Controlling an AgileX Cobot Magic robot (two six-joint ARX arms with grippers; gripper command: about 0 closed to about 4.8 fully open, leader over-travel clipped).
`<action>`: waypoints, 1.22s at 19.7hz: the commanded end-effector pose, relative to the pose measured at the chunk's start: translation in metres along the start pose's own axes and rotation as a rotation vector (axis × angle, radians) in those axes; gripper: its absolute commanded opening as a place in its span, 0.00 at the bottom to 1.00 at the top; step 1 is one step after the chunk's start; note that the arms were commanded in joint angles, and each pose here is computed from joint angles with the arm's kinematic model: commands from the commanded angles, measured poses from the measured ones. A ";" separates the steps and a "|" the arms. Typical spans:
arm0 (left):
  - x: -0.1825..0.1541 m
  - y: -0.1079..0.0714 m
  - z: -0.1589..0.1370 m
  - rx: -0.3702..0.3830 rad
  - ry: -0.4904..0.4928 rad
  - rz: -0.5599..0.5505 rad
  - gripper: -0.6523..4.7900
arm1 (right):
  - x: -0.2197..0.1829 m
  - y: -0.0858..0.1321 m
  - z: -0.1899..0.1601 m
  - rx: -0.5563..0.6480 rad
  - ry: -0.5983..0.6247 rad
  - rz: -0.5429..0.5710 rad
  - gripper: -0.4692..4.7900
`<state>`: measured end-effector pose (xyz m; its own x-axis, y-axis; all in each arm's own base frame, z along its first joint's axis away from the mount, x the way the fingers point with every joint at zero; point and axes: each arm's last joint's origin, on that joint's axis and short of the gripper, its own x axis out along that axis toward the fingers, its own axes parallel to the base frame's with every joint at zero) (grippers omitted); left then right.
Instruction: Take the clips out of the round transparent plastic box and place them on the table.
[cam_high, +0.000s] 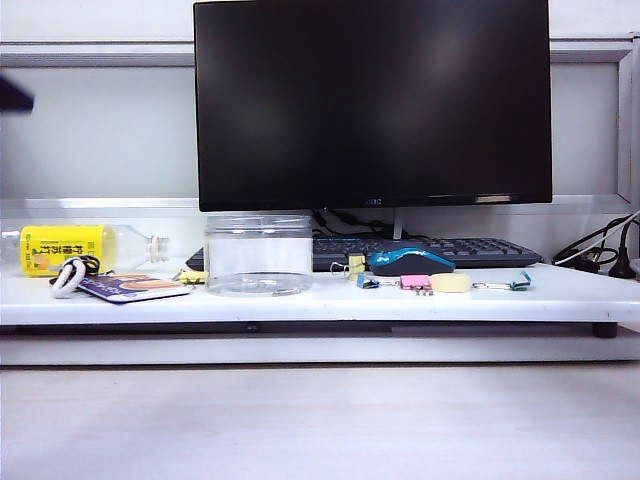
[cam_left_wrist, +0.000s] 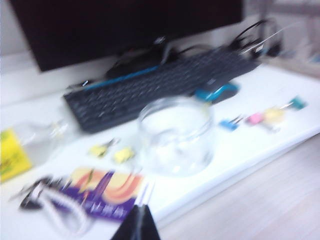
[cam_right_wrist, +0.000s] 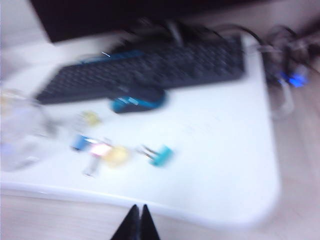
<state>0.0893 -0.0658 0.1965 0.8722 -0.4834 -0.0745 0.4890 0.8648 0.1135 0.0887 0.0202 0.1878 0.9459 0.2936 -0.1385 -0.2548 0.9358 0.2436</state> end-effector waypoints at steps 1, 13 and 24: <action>0.001 0.000 -0.004 0.004 0.005 0.008 0.11 | 0.004 -0.004 -0.009 0.007 0.009 -0.046 0.08; 0.004 -0.007 -0.038 0.016 0.081 -0.098 0.11 | 0.012 -0.011 -0.039 -0.054 0.108 -0.045 0.08; 0.004 -0.009 -0.049 0.009 0.126 -0.139 0.11 | 0.012 -0.012 -0.040 -0.146 0.120 -0.053 0.08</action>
<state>0.0874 -0.0690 0.1472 0.7871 -0.5778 -0.2161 0.6071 0.7877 0.1049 0.0948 0.0204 0.1466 0.9316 0.2584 -0.2555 -0.2417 0.9657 0.0952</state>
